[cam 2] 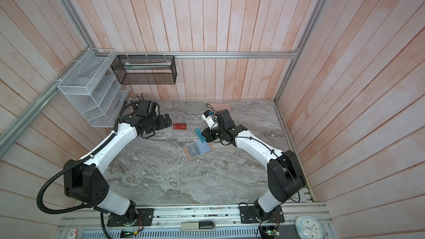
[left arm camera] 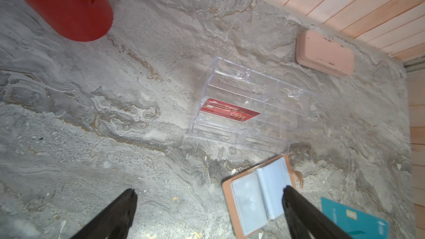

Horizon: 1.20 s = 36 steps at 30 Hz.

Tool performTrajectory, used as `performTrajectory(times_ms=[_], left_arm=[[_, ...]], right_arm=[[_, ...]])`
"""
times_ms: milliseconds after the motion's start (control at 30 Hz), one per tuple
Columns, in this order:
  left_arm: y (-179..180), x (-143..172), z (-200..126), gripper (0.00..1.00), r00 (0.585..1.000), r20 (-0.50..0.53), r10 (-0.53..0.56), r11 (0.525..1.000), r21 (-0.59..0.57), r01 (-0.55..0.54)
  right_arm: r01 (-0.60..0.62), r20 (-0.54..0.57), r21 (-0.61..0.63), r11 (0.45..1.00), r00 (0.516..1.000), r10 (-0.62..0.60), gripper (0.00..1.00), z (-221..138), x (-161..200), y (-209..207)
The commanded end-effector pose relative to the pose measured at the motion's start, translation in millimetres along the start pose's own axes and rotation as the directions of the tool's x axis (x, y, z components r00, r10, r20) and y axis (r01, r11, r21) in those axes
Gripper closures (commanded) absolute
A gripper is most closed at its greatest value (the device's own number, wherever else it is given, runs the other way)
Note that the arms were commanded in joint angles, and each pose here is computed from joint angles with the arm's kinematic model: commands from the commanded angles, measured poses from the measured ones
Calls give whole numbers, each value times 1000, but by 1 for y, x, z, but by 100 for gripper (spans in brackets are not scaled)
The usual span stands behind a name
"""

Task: Take the credit cards out of the card holder
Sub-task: Take out the credit card from the card slot.

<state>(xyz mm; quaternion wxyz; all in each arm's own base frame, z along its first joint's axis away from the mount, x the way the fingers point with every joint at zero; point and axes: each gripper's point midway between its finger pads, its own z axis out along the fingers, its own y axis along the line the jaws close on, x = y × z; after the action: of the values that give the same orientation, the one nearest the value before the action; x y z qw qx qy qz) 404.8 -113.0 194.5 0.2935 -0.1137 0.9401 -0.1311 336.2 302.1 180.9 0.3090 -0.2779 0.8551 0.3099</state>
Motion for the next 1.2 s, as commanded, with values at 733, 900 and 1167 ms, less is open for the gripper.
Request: performTrajectory(times_ms=[733,900,1167], left_arm=[[-48,45,-4,2,752,-579,-316,591,500,633],[-57,68,-11,2,686,-674,-274,549,476,687],[-57,78,-9,4,638,-725,-259,546,435,716]], right_arm=[[304,-27,11,952,952,-304,100,43,0,50],[373,-5,71,925,928,-374,100,39,-2,51],[468,31,163,868,877,-479,100,32,-3,58]])
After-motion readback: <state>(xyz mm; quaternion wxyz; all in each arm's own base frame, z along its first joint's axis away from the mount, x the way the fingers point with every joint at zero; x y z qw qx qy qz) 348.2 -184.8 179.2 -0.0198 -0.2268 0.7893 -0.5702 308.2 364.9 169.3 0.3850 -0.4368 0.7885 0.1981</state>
